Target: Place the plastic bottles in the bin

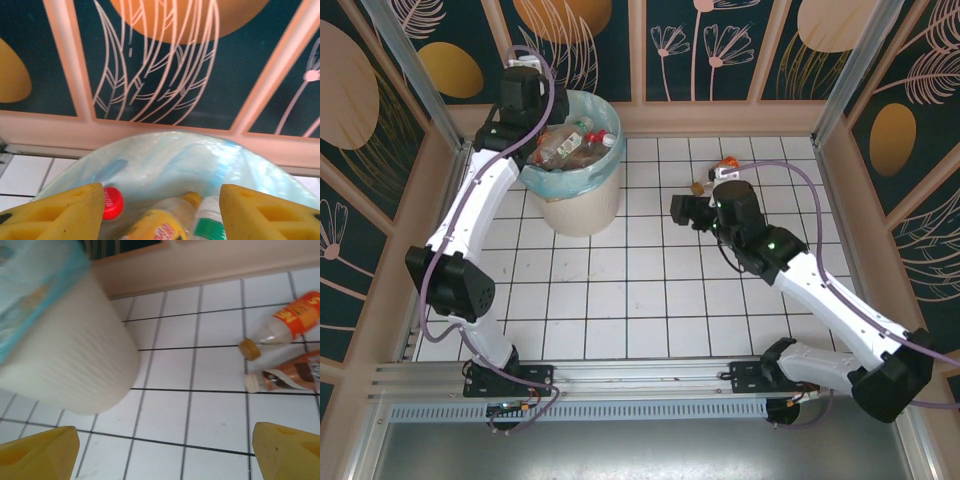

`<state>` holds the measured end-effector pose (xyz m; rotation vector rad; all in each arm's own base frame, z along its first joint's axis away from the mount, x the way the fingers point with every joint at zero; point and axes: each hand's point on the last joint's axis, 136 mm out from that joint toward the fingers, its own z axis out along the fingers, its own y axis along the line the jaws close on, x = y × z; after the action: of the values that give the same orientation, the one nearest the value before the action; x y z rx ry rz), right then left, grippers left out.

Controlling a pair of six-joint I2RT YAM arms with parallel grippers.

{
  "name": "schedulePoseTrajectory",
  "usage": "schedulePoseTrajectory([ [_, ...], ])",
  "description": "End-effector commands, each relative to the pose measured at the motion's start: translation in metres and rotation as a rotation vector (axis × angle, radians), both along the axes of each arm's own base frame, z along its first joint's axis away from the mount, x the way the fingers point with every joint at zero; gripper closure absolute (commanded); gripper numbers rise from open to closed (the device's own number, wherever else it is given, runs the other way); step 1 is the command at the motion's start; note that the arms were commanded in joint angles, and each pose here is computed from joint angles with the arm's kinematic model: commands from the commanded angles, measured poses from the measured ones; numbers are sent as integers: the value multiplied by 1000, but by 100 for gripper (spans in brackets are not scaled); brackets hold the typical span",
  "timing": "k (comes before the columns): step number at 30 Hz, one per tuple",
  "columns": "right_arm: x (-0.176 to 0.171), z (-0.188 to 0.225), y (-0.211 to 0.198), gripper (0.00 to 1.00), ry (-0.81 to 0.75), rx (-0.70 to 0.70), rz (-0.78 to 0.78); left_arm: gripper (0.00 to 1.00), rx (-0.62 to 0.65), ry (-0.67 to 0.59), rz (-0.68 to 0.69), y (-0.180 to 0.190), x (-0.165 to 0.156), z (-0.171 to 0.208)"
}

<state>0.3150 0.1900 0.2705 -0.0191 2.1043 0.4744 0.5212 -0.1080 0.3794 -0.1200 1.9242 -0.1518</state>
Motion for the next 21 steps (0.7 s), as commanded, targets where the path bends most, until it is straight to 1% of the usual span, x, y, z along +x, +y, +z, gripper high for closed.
schedulePoseTrajectory([
  [1, 21, -13, -26, 10, 102, 25, -140, 38, -92, 74, -89, -16, -15, -16],
  [2, 33, -20, -44, 10, 134, 22, -206, 38, -114, 93, -103, -20, -16, -26],
  [3, 40, -26, -55, 10, 159, 15, -248, 38, -139, 67, -119, -21, -26, -15],
  [5, 55, -40, -78, 8, 213, 5, -337, 38, -189, 32, -164, -29, -39, -10],
  [8, 73, -62, -106, 6, 276, 18, -441, 37, -211, -49, -253, -45, -65, 10],
  [10, 84, -76, -118, 6, 300, 46, -494, 36, -178, -95, -324, -62, -85, 20],
  [13, 98, -97, -130, 5, 334, 95, -551, 33, -83, -156, -453, -93, -121, 23],
  [15, 106, -111, -134, 5, 359, 124, -591, 33, -51, -171, -531, -107, -143, 14],
  [17, 116, -122, -133, 4, 373, 151, -600, 33, -37, -194, -608, -116, -164, 7],
  [21, 131, -150, -128, 5, 415, 197, -617, 32, 34, -230, -726, -121, -196, -15],
])
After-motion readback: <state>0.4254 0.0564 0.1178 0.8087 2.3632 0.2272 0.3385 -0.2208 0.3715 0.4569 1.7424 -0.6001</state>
